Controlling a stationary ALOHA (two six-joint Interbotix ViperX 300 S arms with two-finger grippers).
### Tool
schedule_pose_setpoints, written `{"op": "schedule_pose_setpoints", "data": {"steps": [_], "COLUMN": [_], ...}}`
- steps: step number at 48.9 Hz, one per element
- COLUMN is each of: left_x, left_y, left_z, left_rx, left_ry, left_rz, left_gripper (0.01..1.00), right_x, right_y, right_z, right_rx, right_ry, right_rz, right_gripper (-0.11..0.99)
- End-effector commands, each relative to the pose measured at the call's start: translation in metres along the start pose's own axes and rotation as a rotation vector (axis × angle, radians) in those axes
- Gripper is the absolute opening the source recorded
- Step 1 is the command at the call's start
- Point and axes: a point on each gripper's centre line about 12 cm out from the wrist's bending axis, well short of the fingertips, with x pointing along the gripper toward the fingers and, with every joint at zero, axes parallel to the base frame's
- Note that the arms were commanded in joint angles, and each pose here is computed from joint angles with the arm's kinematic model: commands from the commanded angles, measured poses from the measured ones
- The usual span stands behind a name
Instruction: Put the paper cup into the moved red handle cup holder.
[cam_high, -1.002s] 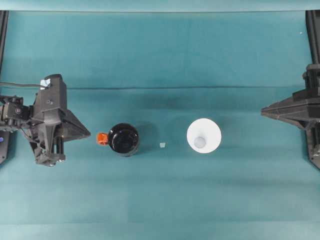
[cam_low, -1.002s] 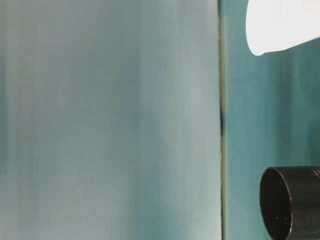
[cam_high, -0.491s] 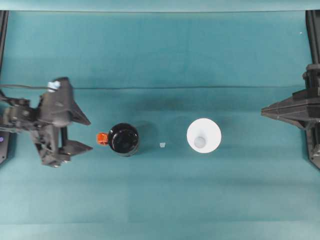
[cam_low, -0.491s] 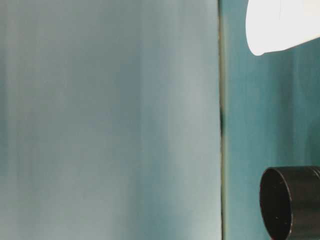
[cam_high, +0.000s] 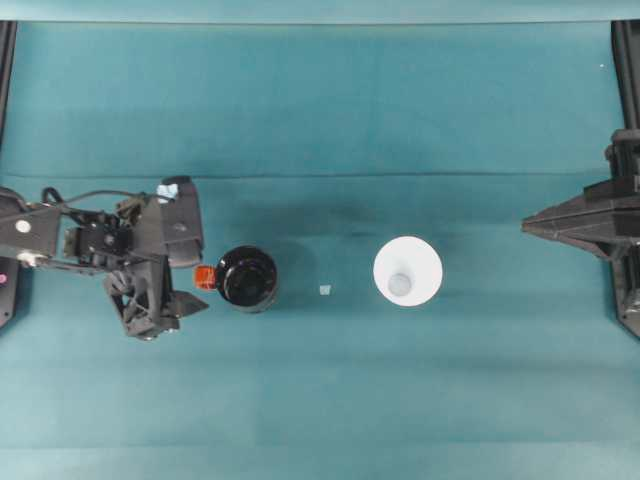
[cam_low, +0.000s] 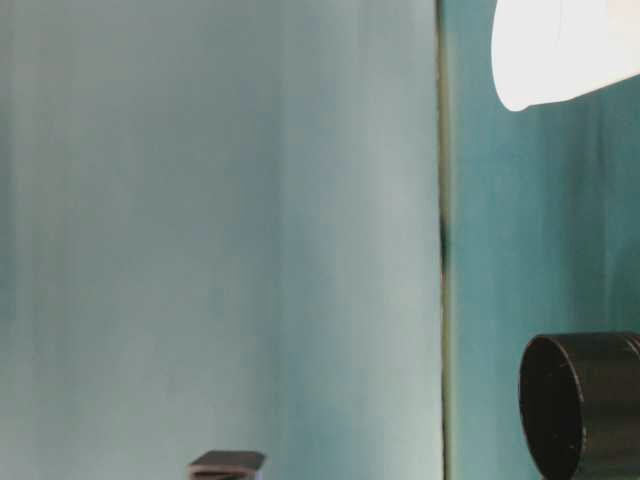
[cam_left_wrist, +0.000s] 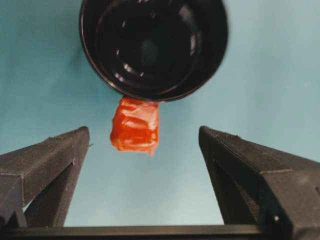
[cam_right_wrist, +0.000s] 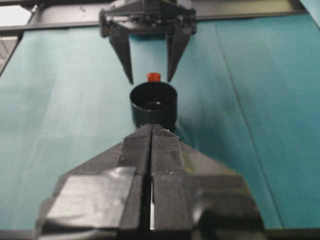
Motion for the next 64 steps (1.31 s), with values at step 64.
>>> {"op": "schedule_pose_setpoints", "data": {"steps": [64], "left_x": [0.012], "left_y": [0.0020], "left_z": [0.009], "left_rx": [0.067], "left_ry": [0.006], "left_rz": [0.010], "left_gripper": [0.965], "right_x": [-0.003], "right_y": [0.0001], "right_z": [0.007], "right_rx": [0.011], "right_ry": [-0.028], "right_rz": [0.000], "right_gripper": [-0.10]}}
